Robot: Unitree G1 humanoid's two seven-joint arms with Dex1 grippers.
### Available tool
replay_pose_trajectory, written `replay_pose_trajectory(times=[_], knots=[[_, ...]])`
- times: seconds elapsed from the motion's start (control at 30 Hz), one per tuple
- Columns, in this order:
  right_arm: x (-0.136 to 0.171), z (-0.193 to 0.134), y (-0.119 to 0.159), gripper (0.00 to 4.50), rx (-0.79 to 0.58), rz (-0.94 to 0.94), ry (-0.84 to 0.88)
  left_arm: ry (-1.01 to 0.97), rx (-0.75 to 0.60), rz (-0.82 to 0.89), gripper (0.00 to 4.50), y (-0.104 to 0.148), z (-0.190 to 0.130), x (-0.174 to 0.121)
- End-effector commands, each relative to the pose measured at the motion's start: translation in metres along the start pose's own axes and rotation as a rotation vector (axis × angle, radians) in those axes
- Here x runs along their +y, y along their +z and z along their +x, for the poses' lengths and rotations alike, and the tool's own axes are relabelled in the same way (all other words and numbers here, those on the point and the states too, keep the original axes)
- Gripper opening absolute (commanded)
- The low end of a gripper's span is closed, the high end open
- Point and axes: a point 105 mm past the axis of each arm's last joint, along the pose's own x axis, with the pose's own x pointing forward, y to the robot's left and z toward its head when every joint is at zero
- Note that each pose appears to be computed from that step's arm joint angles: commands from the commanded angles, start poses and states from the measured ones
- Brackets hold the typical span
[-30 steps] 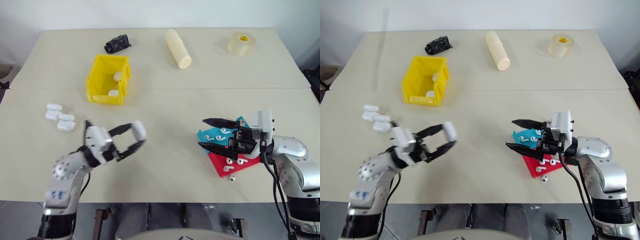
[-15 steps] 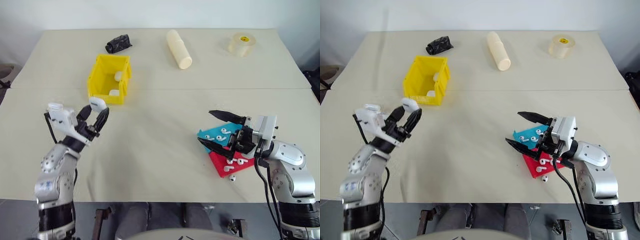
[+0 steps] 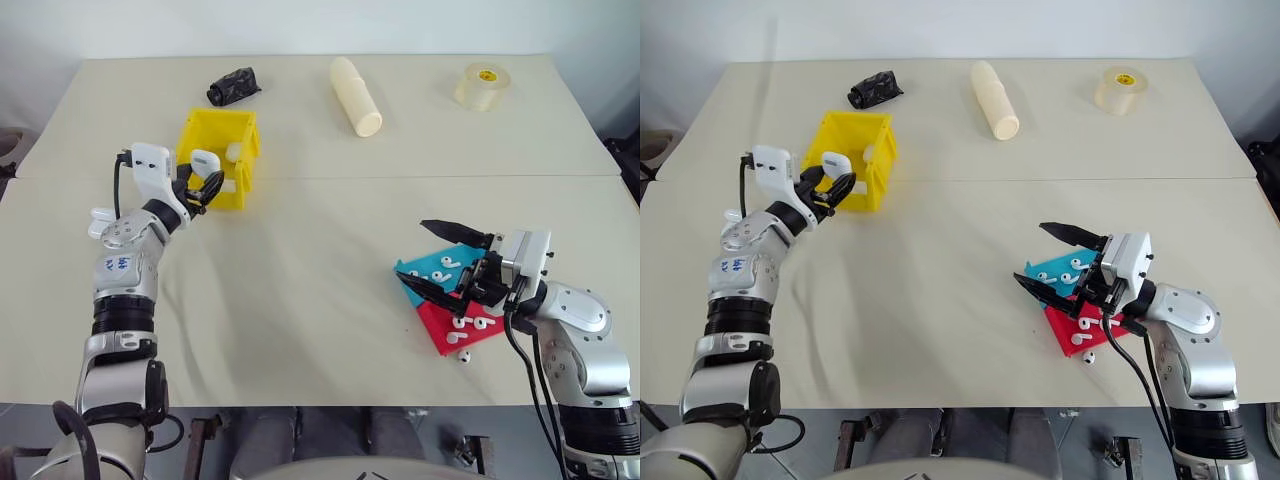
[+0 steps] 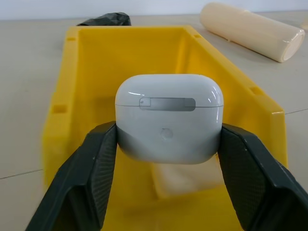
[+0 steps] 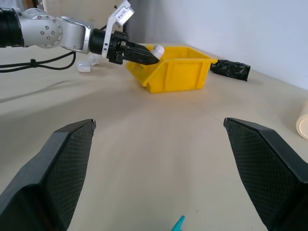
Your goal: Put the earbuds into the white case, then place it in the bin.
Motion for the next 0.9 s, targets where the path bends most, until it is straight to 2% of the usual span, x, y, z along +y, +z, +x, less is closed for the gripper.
replay_pose_trajectory(times=[0.03,0.2,0.37,0.5,0.63,0.77,0.9], knots=[[0.004,0.003,0.008,4.5,-0.014,-0.032,0.015,-0.002,-0.054,0.018,4.34,0.014,0.002,0.001],[0.002,0.0,0.008,4.5,-0.003,-0.039,0.02,-0.11,-0.127,0.105,4.43,0.028,-0.015,-0.012],[-0.002,-0.006,0.007,4.5,0.025,-0.039,0.051,-0.291,-0.154,0.173,4.43,0.034,-0.048,-0.032],[0.0,-0.018,0.0,4.5,0.106,-0.017,0.156,-0.58,-0.087,0.319,4.43,0.012,-0.112,-0.056],[-0.002,-0.026,-0.006,4.5,0.139,0.0,0.195,-0.703,-0.005,0.329,4.43,-0.009,-0.149,-0.07],[-0.002,-0.03,-0.009,4.5,0.155,-0.002,0.224,-0.721,0.023,0.382,4.43,-0.021,-0.154,-0.079],[-0.003,-0.033,-0.009,4.5,0.158,-0.009,0.22,-0.71,-0.015,0.392,4.43,-0.02,-0.145,-0.083]])
